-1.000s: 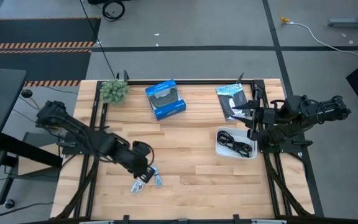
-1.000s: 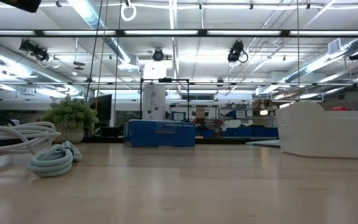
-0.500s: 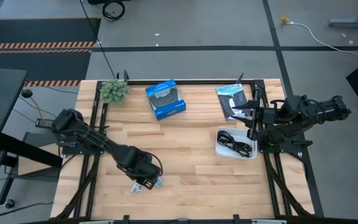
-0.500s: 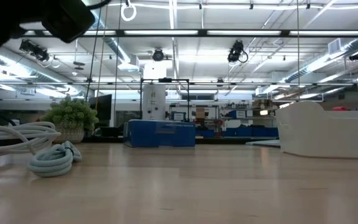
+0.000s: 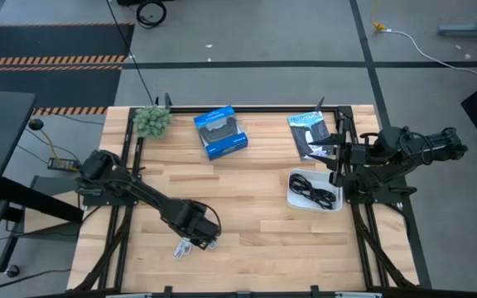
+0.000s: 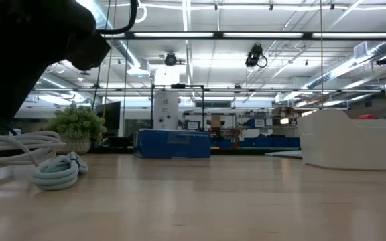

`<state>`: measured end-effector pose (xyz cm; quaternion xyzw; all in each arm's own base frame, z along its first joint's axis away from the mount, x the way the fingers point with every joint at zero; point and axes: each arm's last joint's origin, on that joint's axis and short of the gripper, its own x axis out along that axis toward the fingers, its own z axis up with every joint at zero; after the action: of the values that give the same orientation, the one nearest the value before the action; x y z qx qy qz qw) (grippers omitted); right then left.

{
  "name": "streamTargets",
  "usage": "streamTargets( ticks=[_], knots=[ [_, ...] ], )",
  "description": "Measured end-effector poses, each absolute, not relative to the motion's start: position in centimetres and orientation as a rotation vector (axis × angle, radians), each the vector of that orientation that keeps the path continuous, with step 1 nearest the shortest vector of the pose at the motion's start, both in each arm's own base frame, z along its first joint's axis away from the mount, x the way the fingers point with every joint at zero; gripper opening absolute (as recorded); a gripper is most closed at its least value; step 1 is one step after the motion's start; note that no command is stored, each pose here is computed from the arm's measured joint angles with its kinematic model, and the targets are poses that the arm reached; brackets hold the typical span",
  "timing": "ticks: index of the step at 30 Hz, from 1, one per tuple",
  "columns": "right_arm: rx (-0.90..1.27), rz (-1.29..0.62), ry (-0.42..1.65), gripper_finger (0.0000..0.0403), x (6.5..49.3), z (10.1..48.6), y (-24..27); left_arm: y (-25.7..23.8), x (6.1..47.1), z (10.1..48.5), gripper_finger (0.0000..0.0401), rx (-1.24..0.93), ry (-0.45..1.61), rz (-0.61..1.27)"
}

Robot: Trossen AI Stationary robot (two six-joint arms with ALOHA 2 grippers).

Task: Pick and place USB-C Cables
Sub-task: Put the white USB cable into the white bin

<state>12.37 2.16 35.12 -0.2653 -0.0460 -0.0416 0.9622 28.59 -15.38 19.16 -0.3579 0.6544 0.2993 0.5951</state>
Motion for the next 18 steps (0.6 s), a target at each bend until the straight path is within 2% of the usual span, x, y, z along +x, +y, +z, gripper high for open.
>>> streamTargets(
  ticks=[11, 18],
  knots=[
    [-0.541, -0.082, -0.079, 0.0146, 12.7, 35.0, 2.2, -15.8, 29.2, 16.4, 0.0222, -0.794, 1.596, 0.743],
    [-0.541, -0.084, -0.078, 0.0146, 12.7, 35.0, 2.2, -16.0, 29.5, 15.1, 0.0186, -0.766, 1.648, 0.71]
  ],
)
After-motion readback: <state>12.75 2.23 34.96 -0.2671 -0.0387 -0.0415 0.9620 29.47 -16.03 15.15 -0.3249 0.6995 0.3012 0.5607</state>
